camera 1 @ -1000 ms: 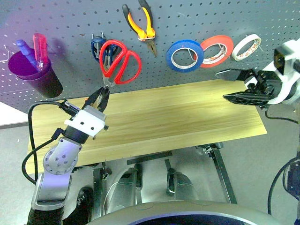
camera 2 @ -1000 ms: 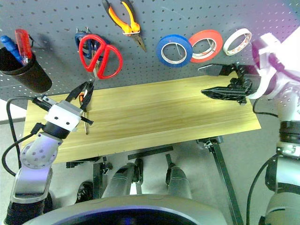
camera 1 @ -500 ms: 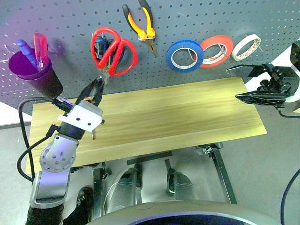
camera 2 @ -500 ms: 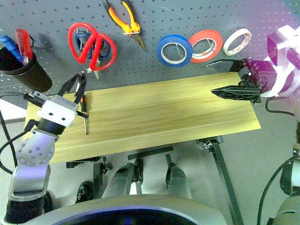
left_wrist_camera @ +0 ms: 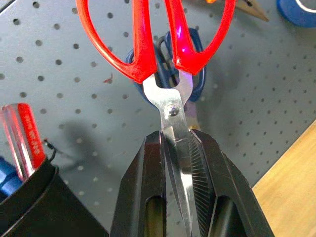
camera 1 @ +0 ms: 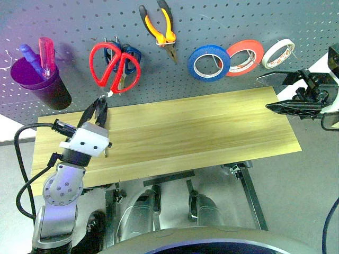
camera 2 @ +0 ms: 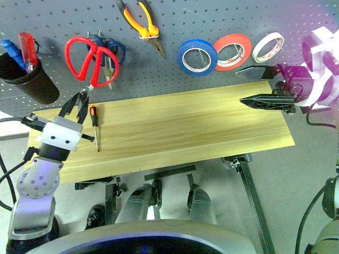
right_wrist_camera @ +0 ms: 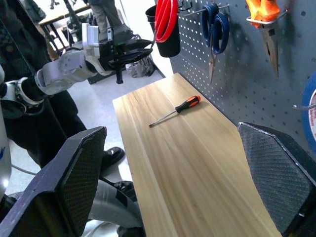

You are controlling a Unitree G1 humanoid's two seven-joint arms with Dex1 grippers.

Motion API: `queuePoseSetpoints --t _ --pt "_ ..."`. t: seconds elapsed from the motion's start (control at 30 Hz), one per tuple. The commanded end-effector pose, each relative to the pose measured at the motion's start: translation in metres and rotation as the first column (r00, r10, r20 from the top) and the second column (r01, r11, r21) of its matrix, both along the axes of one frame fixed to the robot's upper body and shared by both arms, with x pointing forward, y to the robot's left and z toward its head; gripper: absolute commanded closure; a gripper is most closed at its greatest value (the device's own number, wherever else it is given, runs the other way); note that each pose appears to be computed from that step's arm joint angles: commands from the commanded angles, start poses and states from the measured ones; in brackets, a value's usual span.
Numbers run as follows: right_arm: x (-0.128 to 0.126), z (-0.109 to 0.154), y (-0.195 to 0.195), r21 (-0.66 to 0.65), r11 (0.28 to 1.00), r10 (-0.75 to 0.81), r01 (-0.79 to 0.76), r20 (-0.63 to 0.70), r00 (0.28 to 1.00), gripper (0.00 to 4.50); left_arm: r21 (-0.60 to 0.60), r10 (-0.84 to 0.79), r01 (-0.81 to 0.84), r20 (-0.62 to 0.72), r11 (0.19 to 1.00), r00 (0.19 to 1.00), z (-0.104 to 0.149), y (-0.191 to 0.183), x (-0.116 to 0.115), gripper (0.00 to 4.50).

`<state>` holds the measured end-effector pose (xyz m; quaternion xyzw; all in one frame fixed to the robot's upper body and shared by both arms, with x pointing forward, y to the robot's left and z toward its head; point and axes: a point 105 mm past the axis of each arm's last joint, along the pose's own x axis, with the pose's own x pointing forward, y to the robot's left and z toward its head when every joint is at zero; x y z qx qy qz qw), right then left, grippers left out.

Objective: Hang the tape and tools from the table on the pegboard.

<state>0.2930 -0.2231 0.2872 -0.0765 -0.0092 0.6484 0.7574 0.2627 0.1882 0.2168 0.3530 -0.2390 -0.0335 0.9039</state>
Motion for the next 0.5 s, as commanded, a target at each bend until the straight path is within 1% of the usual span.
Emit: queuePoseSetpoints --t 0.03,0.17,0.33,0.5 --pt "-0.006 0.013 -0.004 -0.001 1.0 0.003 -0.003 0.048 0.999 0.0 -0.015 0.013 -0.012 0.033 1.0 0.999 0.005 0.002 -0.003 4.15" --pt "-0.008 0.012 -0.005 -0.011 1.0 0.004 -0.003 0.043 0.999 0.0 -0.054 0.019 -0.019 0.006 0.998 1.0 -0.001 0.003 0.003 4.15" --pt "-0.015 0.018 -0.004 -0.001 1.0 0.022 -0.022 0.064 0.998 0.0 -0.057 -0.005 0.005 0.001 0.998 1.0 -0.006 -0.002 0.014 4.15" --pt "-0.019 0.021 -0.004 -0.006 1.0 0.027 -0.026 0.09 0.996 0.0 -0.055 -0.039 0.04 0.014 0.998 0.999 -0.005 -0.009 0.025 4.15"
